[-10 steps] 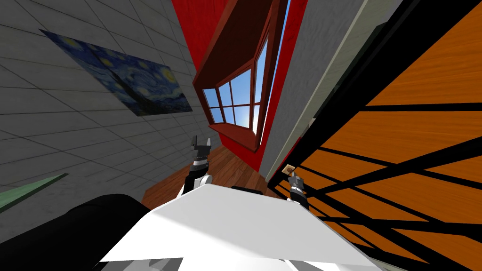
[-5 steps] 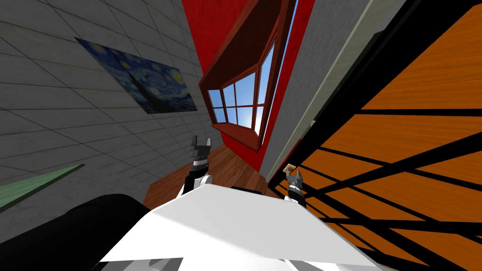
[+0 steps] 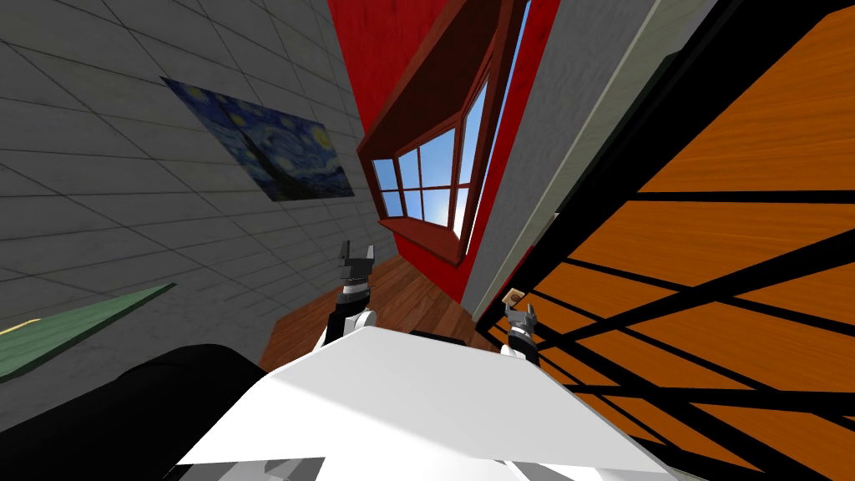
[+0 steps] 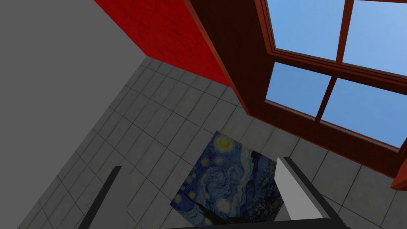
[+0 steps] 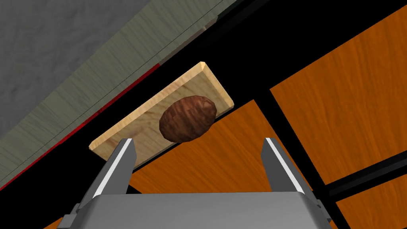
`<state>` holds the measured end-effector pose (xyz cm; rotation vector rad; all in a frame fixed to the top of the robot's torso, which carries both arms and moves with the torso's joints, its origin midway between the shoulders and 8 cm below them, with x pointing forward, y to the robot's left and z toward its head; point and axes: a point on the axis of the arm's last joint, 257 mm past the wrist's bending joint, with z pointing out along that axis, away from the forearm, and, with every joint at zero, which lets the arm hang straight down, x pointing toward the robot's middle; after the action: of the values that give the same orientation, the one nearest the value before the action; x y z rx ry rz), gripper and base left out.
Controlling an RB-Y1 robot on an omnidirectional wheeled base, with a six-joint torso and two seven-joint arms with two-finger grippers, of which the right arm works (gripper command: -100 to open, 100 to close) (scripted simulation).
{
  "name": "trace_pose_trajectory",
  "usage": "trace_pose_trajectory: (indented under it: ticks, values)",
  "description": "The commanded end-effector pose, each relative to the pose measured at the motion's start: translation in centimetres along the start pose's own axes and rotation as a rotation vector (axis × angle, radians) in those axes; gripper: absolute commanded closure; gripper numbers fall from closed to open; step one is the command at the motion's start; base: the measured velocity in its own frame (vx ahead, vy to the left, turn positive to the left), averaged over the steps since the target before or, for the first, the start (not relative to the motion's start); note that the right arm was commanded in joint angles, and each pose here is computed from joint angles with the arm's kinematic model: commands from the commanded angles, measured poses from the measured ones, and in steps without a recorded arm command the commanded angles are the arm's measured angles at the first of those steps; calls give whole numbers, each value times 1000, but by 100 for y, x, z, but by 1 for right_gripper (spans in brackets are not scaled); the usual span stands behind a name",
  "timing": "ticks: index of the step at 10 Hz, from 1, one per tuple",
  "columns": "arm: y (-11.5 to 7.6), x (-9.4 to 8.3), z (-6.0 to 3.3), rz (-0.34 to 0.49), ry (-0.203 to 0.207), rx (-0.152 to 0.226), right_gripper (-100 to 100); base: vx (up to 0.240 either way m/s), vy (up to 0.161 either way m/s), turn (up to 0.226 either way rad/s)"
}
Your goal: Pull the door open
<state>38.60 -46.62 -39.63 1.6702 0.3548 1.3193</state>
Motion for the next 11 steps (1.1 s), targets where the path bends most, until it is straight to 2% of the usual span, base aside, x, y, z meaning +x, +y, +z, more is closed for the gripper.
trace_pose_trajectory:
  ticks: [1,2,4,5,6,7,9,10,11]
  values:
    - [-13,18,0,70,-7,-6,-100,-50,0,41]
    - [-13,18,0,75,-7,-6,-100,-39,2,25]
    - [-35,52,-1,177,-18,-17,-100,-63,-1,56]
    - [-35,52,-1,193,-18,-17,-100,-56,-5,25]
    - [-46,69,-2,246,-23,-23,-100,-56,-1,37]
    - [-46,69,-2,252,-23,-23,-100,-47,2,27]
    - [-72,101,-5,355,-34,-34,-100,-65,-4,62]
    - [-72,101,-5,370,-34,-34,-100,-56,-5,23]
    - [-86,117,-7,424,-39,-40,-100,-54,-4,35]
